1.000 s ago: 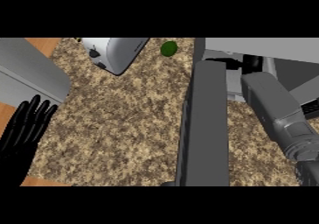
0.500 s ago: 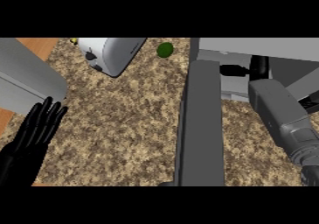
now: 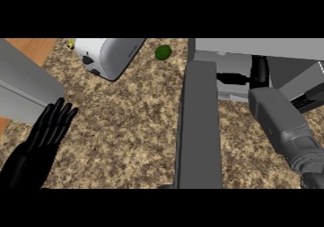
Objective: Pick up the milk, place it into the microwave and close the microwave
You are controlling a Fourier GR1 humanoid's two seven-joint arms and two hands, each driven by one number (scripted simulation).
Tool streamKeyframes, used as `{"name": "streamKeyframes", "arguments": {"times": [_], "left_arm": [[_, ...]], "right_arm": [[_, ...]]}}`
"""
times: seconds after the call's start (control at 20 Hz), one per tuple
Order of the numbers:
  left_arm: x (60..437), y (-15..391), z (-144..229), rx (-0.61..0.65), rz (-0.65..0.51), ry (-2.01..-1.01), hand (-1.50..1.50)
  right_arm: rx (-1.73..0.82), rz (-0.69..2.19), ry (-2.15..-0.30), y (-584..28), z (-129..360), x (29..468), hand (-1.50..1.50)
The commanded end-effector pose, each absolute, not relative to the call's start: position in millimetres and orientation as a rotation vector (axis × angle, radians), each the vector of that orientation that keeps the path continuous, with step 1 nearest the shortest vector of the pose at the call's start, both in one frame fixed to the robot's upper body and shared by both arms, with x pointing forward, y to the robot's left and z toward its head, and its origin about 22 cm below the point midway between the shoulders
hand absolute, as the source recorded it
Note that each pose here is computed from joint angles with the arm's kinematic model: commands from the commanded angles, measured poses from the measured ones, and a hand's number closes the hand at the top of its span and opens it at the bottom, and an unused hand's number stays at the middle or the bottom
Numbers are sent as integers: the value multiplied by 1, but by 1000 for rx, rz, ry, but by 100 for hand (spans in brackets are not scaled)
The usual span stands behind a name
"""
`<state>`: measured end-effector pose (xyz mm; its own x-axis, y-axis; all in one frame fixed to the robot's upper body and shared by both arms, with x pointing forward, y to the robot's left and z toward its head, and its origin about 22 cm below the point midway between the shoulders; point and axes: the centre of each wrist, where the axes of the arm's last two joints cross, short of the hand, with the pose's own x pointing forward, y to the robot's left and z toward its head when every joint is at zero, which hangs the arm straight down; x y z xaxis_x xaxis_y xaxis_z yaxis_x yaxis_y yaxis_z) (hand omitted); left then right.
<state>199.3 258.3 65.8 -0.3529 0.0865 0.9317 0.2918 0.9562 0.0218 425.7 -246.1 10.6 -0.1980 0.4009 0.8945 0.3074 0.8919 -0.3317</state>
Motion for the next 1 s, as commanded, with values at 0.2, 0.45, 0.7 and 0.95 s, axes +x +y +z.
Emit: {"name": "streamKeyframes", "arguments": {"times": [0.2, 0.45, 0.7, 0.95], "left_arm": [[198, 257, 65, -285, -255, -1921, -150], [214, 228, 50, -355, -286, -1841, -150], [226, 238, 42, -420, -393, -1817, -150], [229, 234, 37, -471, -528, -1747, 150]], "right_arm": [[-415, 94, -1813, -248, -28, 402, -150], [-264, 40, -1828, -254, -43, 390, -150], [-193, 9, -1827, -242, -65, 375, -150], [-159, 8, -1852, -227, -99, 345, -150]]}}
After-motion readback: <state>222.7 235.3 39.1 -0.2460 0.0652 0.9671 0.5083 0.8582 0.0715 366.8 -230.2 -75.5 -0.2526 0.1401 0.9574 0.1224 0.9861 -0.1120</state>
